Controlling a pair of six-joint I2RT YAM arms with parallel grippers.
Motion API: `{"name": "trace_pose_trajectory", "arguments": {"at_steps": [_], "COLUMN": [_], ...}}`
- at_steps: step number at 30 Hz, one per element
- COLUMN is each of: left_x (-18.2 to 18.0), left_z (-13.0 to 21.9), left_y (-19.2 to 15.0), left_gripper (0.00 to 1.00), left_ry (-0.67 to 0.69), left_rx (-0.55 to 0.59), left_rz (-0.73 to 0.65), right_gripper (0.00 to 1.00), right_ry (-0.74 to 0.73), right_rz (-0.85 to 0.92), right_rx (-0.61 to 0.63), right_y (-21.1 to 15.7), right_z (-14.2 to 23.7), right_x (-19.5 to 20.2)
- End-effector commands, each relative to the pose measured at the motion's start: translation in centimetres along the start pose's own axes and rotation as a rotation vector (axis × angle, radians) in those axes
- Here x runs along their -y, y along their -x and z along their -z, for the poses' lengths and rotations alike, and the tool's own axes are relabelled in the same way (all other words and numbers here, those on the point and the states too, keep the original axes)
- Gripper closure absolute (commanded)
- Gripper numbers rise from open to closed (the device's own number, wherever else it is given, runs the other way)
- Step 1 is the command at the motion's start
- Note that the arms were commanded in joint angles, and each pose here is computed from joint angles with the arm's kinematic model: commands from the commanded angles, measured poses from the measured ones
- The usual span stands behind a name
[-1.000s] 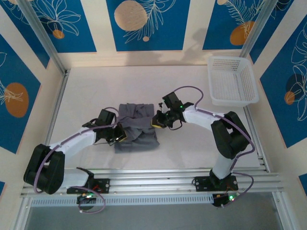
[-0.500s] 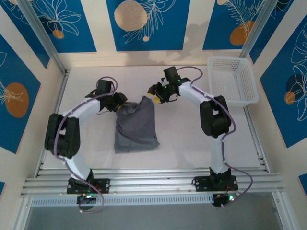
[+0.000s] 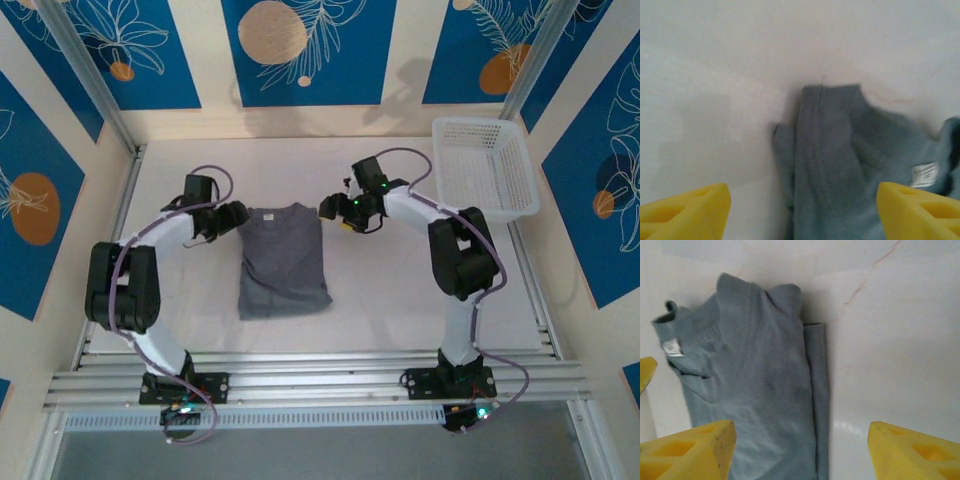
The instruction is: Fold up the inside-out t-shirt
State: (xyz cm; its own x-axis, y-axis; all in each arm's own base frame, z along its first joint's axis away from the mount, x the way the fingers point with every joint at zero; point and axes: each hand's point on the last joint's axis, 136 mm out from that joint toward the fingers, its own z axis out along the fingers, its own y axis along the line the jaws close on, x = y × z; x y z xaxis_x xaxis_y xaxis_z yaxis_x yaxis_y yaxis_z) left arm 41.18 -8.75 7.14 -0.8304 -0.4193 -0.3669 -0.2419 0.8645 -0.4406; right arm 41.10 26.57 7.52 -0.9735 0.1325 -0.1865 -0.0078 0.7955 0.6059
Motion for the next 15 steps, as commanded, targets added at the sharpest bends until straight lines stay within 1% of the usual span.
{"name": "trace_pose_trajectory", "arguments": {"at_steps": [1, 4, 8, 13, 15], "left_x": [0.4, 1.3, 2.7, 1.9, 2.7], "left_z": [-1.3, -2.0, -3.5, -5.8, -6.3], "left_y": [-1.9, -1.1, -0.7, -1.3, -1.8], "left_gripper": [0.23, 0.24, 0.29, 0.37, 0.42], "left_ry": [-0.028, -0.071, -0.149, -0.121, -0.153], "left_rx": [-0.066, -0.05, -0.06, -0.094, -0.114], "left_rz": [-0.086, -0.074, -0.043, 0.004, -0.005], "right_gripper": [0.3, 0.32, 0.35, 0.38, 0.43], "right_ry": [-0.009, -0.009, -0.008, 0.0, 0.009], "right_rz": [0.102, 0.097, 0.096, 0.082, 0.083], "right_rx": [0.004, -0.026, -0.056, -0.084, -0.107], "right_y": [1.0, 1.3, 1.2, 0.6, 0.1], "right_z": [-2.0, -3.7, -5.5, -6.6, -7.2], "right_x": [-0.2, -0.2, -0.3, -0.3, -0.5]}}
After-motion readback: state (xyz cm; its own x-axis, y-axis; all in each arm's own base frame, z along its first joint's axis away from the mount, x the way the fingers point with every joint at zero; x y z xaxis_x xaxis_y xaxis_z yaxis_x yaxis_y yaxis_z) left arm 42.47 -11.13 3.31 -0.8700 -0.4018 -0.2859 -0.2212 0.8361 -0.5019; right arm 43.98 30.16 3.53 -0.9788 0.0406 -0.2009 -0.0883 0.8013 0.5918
